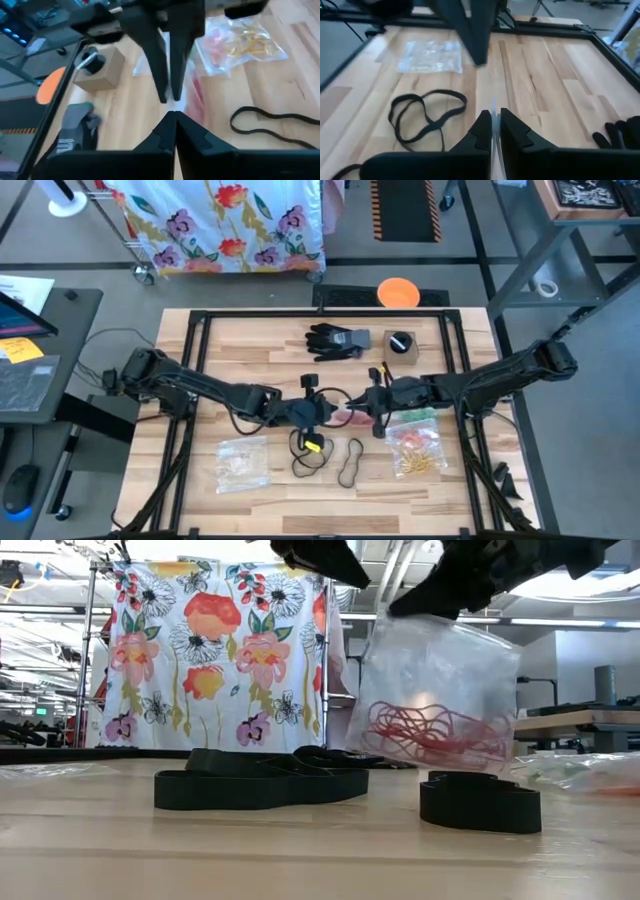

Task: Sort rubber bands
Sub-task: Close the transparent zip bag containing the red rubber bands

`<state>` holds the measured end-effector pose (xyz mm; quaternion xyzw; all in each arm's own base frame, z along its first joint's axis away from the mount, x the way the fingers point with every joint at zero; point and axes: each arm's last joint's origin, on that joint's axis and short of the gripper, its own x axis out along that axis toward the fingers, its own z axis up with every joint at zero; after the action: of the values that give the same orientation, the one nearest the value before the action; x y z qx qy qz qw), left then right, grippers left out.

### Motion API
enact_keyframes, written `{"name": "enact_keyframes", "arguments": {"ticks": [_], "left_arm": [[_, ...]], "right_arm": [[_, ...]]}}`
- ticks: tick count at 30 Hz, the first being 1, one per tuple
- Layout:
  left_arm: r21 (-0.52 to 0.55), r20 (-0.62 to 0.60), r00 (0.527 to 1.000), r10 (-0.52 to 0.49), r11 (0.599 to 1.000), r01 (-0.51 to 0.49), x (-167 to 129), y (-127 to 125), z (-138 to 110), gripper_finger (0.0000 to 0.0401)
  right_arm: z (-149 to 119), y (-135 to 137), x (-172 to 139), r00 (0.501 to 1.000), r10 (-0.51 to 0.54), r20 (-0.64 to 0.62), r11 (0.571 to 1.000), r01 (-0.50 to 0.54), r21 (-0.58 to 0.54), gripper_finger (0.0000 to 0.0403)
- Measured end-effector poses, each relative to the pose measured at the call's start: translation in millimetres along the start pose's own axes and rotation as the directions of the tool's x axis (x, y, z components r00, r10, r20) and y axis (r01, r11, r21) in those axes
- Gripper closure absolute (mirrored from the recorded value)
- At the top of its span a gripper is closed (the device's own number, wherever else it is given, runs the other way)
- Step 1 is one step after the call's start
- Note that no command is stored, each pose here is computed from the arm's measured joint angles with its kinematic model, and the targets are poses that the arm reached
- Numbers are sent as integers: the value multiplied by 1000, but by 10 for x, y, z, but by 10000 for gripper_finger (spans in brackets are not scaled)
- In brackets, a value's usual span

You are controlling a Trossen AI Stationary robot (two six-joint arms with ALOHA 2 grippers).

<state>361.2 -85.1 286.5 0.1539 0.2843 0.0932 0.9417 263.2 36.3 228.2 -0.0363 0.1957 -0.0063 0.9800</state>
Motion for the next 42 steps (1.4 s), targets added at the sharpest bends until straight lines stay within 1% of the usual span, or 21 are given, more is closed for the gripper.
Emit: {"name": "enact_keyframes", "arguments": {"ticks": [2, 4, 10, 13, 16, 19, 24, 26, 28, 29, 31, 36, 39, 42], "left_arm": [[-5, 2, 1000, 1, 1000, -1, -21, -11, 8, 401], [7, -22, 1000, -2, 1000, 3, -26, -21, -18, 401], [10, -23, 1000, 12, 1000, -12, 37, 0, -31, 400], [0, -9, 1000, 19, 1000, -19, 52, 19, -27, 388], [21, -14, 1000, 22, 1000, -22, 67, 22, -47, 360], [36, 1, 1000, 25, 999, -25, 80, 18, -35, 322], [47, -4, 1000, 23, 999, -23, 210, -4, -74, 252], [54, -3, 1000, 13, 998, -13, 250, -1, -80, 230], [70, -3, 1000, 20, 997, -20, 327, -6, -107, 216], [71, 14, 1000, 26, 997, -27, 355, -1, -94, 213], [74, 4, 1000, 28, 997, -28, 366, 2, -109, 210], [61, 27, 999, 33, 998, -35, 356, 12, -77, 210], [65, 33, 999, 34, 997, -36, 351, 6, -69, 210], [69, 36, 999, 35, 997, -37, 349, 7, -60, 210]], "right_arm": [[-8, -5, 2, 1000, -11, -8, 1000, 11, -1, 388], [-4, -10, 2, 1000, -18, -4, 1000, 18, 0, 388], [-1, 1, 0, 1000, -9, 0, 1000, 9, 0, 388], [0, -1, 0, 1000, -9, 0, 1000, 9, 0, 388], [0, 5, 0, 1000, 8, 1, 1000, -8, 1, 388], [1, 7, 0, 1000, 12, 1, 1000, -12, 1, 388], [3, 8, 0, 1000, 13, 1, 1000, -13, 8, 385], [7, 21, -2, 1000, 17, 6, 1000, -17, 6, 383], [21, 34, -4, 1000, 22, 20, 1000, -22, 5, 384], [27, 45, -9, 999, 26, 24, 1000, -26, 1, 385], [29, 60, -24, 999, 32, 22, 999, -32, -3, 386], [55, 52, -64, 999, 32, 32, 999, -32, -4, 386], [50, 45, -96, 1000, 24, 15, 1000, -24, -7, 386], [73, 59, -139, 1000, 16, 26, 1000, -15, -9, 386]]}}
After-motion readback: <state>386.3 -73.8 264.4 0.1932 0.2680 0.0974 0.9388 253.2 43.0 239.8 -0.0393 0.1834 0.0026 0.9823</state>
